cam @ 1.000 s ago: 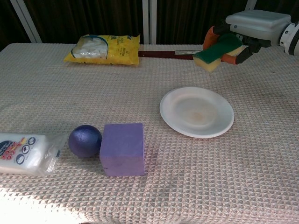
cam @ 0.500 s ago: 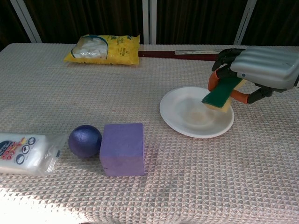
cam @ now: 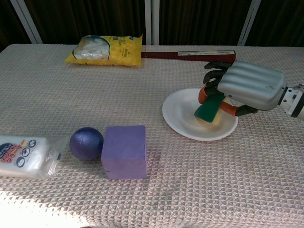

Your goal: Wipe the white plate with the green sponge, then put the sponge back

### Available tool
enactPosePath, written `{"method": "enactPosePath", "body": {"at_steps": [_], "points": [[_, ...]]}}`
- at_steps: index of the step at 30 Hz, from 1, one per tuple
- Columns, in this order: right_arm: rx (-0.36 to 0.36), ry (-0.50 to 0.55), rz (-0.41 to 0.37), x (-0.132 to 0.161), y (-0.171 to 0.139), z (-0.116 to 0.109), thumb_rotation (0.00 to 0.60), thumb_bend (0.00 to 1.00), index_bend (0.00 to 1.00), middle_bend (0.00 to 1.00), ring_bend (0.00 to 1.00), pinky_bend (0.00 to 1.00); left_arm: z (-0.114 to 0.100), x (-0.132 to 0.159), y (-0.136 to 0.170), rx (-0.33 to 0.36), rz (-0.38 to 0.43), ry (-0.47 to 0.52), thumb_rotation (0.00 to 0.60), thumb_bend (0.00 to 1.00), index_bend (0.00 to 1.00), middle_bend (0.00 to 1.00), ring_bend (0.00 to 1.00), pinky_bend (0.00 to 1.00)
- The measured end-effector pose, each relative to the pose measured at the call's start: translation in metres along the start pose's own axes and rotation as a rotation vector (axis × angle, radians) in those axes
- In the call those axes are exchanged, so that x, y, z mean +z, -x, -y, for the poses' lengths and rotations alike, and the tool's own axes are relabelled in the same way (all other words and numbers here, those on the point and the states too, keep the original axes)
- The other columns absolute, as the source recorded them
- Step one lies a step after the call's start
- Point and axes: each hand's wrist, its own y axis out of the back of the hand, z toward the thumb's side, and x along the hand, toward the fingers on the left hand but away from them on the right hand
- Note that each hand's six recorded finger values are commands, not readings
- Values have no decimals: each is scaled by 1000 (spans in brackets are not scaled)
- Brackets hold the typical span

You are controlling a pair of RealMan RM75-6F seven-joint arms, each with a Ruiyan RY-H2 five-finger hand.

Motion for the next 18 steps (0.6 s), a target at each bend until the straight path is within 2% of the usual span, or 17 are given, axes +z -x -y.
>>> {"method": "enactPosePath", "body": {"at_steps": [10, 18], "points": [[-33, 28, -7, 21, 21, 4, 600, 576, 815, 475, 242, 97, 3, -3, 3, -8, -8, 18, 600, 32, 327, 122, 78, 159], [-111, 76, 45, 12, 34, -14, 600, 577, 815, 475, 243, 84, 4, -6, 6, -6, -15, 20, 600, 32, 327, 123, 78, 159]]}}
